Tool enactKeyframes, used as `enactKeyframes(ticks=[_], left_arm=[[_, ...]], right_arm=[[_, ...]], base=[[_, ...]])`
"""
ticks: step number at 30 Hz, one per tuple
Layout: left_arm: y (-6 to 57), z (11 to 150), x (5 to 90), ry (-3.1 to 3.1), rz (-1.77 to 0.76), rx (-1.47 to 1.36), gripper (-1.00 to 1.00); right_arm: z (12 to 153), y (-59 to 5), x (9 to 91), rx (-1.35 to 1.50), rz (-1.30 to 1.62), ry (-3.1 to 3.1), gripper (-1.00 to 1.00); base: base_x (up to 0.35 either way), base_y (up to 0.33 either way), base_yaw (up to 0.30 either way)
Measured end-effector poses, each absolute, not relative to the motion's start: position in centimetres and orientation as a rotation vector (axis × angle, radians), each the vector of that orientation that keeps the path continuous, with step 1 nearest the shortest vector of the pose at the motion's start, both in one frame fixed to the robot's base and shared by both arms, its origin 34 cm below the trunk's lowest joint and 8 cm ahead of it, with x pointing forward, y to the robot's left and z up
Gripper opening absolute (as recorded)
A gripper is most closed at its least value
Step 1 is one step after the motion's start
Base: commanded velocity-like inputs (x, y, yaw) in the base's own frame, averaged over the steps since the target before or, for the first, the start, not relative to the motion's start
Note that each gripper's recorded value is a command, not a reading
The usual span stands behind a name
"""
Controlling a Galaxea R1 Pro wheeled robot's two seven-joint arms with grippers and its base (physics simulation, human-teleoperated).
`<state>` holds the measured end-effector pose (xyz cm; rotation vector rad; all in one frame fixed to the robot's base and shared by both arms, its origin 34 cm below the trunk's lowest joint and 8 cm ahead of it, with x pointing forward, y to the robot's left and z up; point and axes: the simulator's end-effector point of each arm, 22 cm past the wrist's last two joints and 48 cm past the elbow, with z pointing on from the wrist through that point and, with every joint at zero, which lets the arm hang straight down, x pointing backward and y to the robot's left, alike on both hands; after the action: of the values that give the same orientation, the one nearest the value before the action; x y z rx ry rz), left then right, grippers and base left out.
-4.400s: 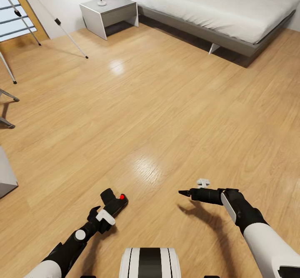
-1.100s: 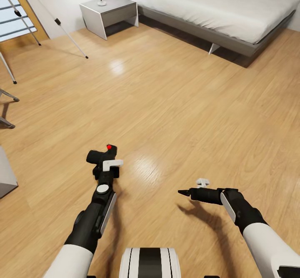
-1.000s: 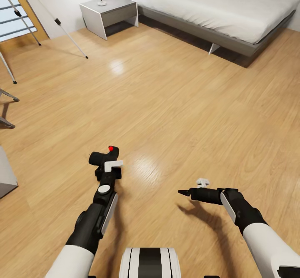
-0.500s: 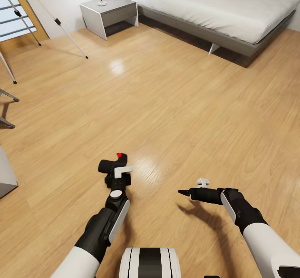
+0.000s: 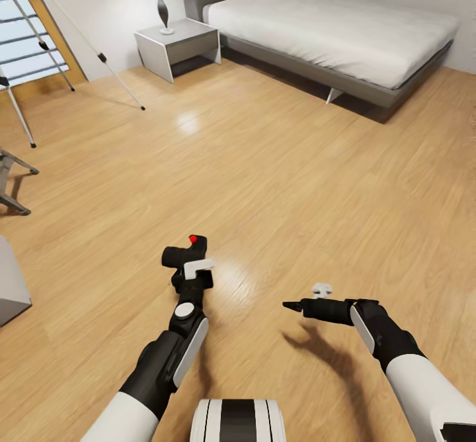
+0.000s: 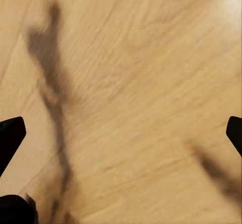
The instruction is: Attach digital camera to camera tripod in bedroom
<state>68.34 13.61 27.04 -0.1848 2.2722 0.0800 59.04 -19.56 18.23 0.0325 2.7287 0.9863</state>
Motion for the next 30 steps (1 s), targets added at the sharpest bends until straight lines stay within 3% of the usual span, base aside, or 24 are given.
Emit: enactKeyframes(ticks=[17, 30], left_arm=[[12.7, 32.0, 70.1, 2.220, -0.189, -0.417, -1.00], [19.9, 40.6, 72.3, 2.050, -0.345, -0.548, -1.00]], right_arm=[[22.2, -19.7, 61.2, -0.004, 0.971, 2.664, 1.00], [25.4, -19.9, 62.8, -0.033, 0.954, 2.616, 1.00]], base=[[0.000, 0.000, 0.000], [0.000, 0.000, 0.000]])
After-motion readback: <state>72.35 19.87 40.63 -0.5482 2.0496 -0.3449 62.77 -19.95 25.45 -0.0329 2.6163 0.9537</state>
